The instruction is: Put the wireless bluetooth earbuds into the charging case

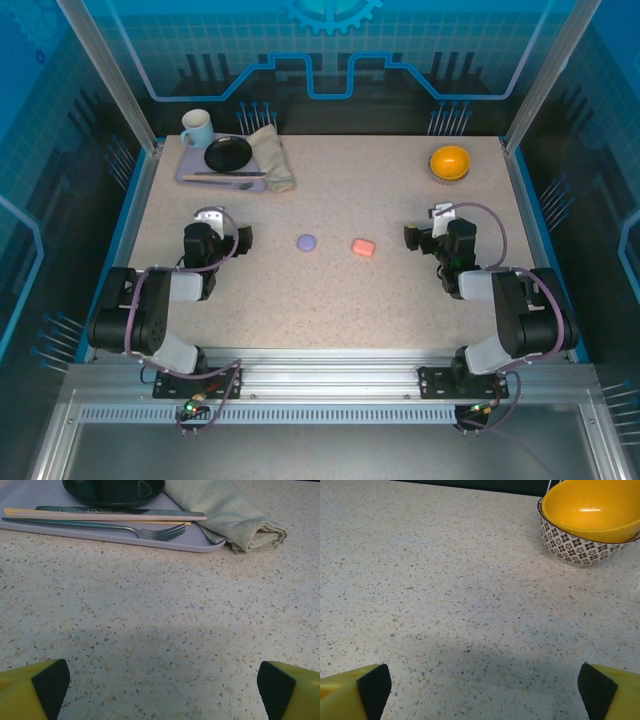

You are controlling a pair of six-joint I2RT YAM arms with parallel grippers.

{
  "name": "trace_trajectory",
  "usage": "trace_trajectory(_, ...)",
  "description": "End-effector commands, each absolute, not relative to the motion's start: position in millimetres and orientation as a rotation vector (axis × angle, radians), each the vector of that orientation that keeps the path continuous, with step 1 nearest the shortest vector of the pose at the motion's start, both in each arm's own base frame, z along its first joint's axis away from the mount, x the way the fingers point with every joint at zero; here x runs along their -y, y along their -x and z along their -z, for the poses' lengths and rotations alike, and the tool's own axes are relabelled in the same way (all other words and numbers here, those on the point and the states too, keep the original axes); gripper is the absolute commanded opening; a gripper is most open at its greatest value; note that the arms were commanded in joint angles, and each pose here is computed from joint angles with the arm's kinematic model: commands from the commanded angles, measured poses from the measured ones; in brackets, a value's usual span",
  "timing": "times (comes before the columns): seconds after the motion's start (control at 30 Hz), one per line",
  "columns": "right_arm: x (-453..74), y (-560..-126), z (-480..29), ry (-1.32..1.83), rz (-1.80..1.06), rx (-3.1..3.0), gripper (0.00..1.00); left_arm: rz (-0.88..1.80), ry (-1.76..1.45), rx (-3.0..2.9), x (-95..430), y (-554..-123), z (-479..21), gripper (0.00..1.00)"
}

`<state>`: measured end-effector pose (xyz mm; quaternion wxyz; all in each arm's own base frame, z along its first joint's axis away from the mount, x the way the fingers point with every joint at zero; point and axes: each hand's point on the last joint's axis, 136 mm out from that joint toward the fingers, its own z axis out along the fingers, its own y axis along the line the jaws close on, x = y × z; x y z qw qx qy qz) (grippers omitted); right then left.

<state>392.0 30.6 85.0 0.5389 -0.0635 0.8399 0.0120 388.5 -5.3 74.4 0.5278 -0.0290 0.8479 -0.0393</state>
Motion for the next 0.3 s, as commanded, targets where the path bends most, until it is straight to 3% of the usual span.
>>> trace_trajectory(0.0, -32.6, -396.9, -92.5, 0.172, -0.036, -1.973, 1.00, 0.127, 0.055, -1.974, 8.2, -396.5, -89.6, 0.99)
trace_trajectory(0.27, -32.2, -396.7, -92.5, 0.173, -0.044, -1.972, 1.00, 0.127, 0.060, -1.978, 7.2, -396.8, -89.0, 0.99)
